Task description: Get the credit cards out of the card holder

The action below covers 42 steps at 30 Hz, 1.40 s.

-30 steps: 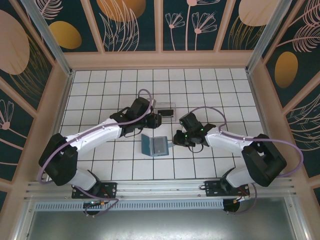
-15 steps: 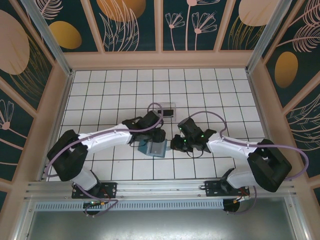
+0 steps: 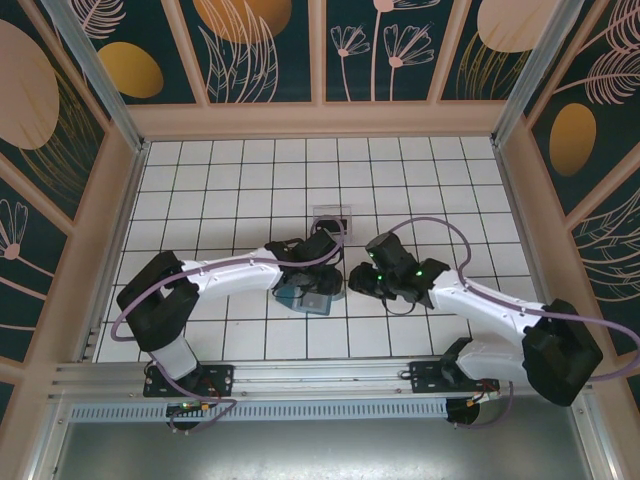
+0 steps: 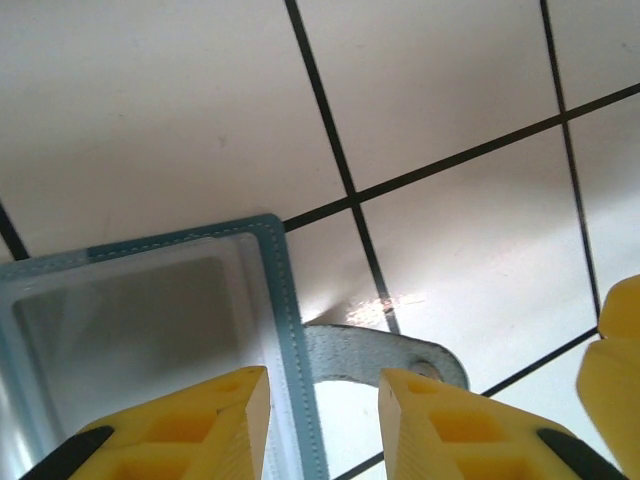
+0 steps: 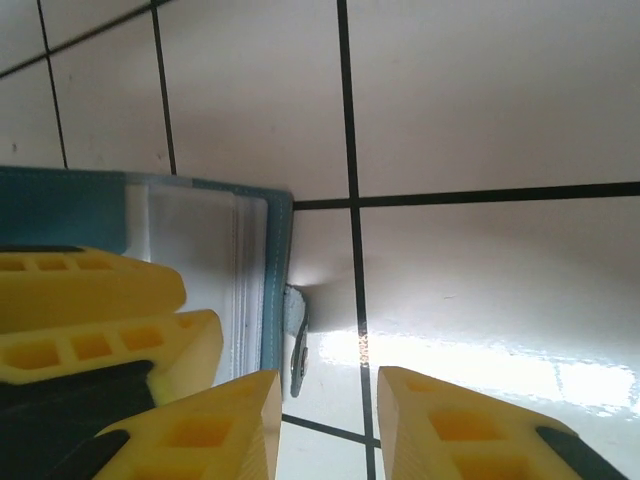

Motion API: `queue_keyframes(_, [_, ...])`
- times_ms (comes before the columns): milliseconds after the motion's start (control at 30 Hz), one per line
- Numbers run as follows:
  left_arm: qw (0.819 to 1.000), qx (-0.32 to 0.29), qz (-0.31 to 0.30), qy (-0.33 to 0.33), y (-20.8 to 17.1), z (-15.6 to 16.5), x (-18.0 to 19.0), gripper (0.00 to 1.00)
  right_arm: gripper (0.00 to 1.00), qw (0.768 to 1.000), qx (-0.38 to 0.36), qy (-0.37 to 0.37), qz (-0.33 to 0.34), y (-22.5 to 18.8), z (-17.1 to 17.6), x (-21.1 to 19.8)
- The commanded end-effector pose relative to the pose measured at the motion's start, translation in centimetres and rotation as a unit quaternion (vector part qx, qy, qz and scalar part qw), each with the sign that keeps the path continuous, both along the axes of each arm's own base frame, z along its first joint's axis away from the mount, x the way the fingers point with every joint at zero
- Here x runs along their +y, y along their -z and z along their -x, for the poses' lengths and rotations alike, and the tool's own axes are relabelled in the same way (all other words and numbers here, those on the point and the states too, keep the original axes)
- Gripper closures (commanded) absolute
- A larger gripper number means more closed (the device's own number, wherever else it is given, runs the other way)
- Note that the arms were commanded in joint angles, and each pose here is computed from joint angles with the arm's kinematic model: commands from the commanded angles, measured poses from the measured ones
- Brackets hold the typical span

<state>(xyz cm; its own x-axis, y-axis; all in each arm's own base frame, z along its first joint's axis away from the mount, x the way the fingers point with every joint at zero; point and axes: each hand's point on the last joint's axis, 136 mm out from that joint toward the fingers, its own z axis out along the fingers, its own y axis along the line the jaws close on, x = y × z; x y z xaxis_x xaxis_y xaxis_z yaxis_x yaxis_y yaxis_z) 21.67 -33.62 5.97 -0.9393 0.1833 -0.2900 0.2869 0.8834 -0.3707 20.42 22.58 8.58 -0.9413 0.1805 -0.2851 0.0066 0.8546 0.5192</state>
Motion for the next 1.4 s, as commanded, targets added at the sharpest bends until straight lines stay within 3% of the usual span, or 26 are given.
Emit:
queue_keyframes(0, [1.0, 0.021, 0.014, 0.0, 0.5, 0.7, -0.4, 0.64, 0.67, 1.0, -0.01, 0.026, 0.012, -0.5, -0.4, -1.3])
queue_keyframes(800, [0.999, 0.045, -0.028, -0.012, 3.8, 1.4, 1.1, 0.63, 0.65, 1.0, -0.004, 0.025, 0.014, 0.0, -0.4, -1.5])
queue_keyframes(1367, [0.995, 0.007, -0.093, -0.03, 3.4, 0.5, 3.9, 0.61, 0.64, 1.0, -0.003, 0.023, 0.014, 0.0, -0.4, -1.4])
